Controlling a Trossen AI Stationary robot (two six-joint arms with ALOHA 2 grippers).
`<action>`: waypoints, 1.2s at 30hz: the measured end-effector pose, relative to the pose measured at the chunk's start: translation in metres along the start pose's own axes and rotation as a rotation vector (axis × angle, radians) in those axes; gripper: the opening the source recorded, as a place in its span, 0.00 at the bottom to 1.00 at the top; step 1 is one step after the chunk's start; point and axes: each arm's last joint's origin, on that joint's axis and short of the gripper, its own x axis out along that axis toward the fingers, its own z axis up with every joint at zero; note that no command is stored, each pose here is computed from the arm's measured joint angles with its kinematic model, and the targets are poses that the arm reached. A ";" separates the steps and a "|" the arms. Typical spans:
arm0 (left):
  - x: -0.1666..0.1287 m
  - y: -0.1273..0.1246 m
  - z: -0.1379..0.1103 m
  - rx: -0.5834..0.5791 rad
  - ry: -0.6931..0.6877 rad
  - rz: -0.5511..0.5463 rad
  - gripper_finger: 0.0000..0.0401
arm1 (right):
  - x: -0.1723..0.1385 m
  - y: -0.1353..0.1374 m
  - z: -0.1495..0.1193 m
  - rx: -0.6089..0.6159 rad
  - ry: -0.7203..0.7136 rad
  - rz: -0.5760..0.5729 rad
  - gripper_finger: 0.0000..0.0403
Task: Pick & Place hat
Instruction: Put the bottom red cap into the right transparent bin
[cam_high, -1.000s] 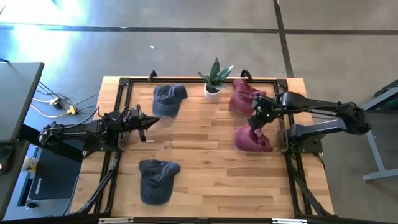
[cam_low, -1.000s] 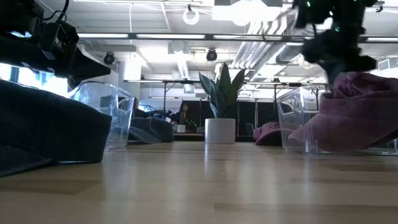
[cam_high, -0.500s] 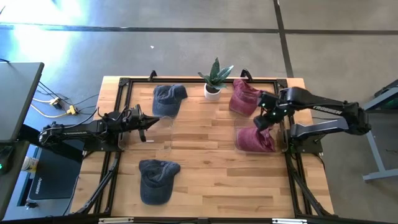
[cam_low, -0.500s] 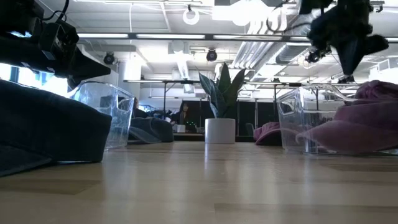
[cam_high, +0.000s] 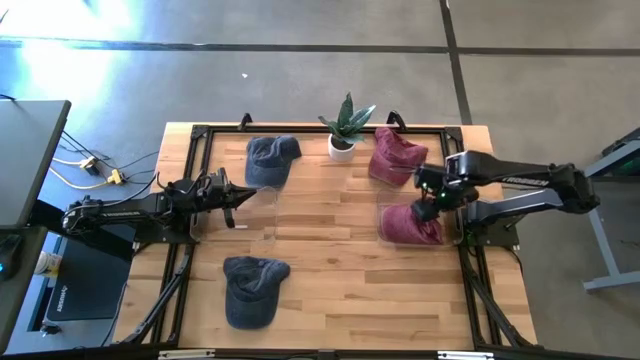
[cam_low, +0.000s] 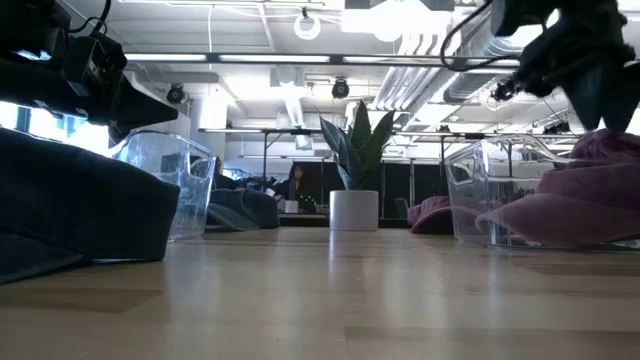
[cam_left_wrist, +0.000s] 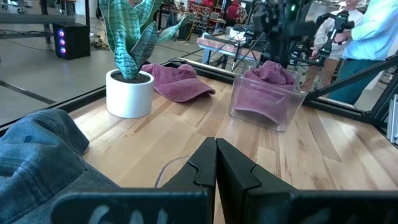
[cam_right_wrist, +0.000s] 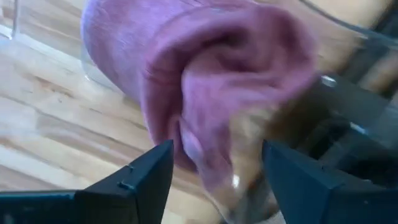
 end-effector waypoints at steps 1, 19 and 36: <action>0.000 0.000 0.000 0.000 0.000 0.000 0.00 | 0.007 0.001 0.001 0.000 -0.003 0.013 0.58; 0.000 0.000 0.000 0.000 0.000 0.000 0.00 | -0.051 0.006 -0.006 -0.074 -0.256 0.468 0.07; 0.000 0.000 0.000 0.000 0.000 0.000 0.00 | 0.017 -0.044 -0.024 0.107 -0.294 0.466 0.06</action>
